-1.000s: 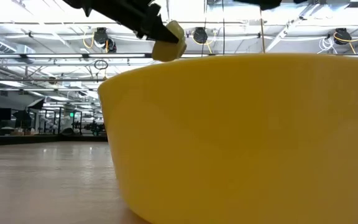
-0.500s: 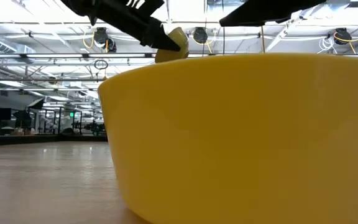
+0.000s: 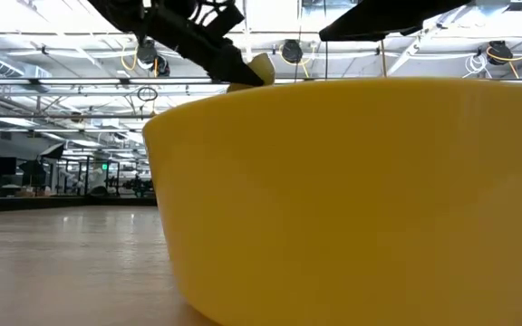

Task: Pick & Place Mini bowls
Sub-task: Stack the white bowl on top of the white bowl on the shelf

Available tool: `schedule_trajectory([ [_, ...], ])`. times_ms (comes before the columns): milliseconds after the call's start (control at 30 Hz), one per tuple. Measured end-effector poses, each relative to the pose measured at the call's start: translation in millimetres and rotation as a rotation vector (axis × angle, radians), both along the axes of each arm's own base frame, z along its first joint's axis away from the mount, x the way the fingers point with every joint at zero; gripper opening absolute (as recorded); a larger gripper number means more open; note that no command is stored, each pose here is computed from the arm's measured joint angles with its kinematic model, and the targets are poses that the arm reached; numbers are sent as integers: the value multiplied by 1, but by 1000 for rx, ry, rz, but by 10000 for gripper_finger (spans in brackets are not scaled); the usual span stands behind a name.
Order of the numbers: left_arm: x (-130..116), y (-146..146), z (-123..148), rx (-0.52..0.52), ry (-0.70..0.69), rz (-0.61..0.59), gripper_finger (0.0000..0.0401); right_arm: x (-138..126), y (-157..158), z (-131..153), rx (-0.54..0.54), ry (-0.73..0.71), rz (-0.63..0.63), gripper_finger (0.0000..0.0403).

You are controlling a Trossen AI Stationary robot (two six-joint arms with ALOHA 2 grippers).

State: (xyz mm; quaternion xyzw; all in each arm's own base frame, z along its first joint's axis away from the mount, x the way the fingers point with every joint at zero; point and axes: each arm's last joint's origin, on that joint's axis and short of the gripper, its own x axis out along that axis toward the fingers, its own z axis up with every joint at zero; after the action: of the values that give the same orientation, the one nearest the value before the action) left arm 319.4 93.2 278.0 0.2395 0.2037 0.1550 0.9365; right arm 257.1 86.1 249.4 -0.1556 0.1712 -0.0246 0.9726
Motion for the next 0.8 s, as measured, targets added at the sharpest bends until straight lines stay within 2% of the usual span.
schedule_trajectory([
  [100, 4, 5, -7, -4, 15, 12, 22, 0, 0, 0, 0, 1, 2, 144],
  [333, 12, 8, -18, 7, 24, -1, 50, 0, 0, -1, -3, 11, 4, 144],
  [600, 13, 10, -14, 35, -21, 46, 41, -1, 0, -4, -14, 41, 4, 144],
  [800, 13, 11, -13, 29, -32, 86, 89, -2, 0, -5, -18, 50, 4, 144],
])
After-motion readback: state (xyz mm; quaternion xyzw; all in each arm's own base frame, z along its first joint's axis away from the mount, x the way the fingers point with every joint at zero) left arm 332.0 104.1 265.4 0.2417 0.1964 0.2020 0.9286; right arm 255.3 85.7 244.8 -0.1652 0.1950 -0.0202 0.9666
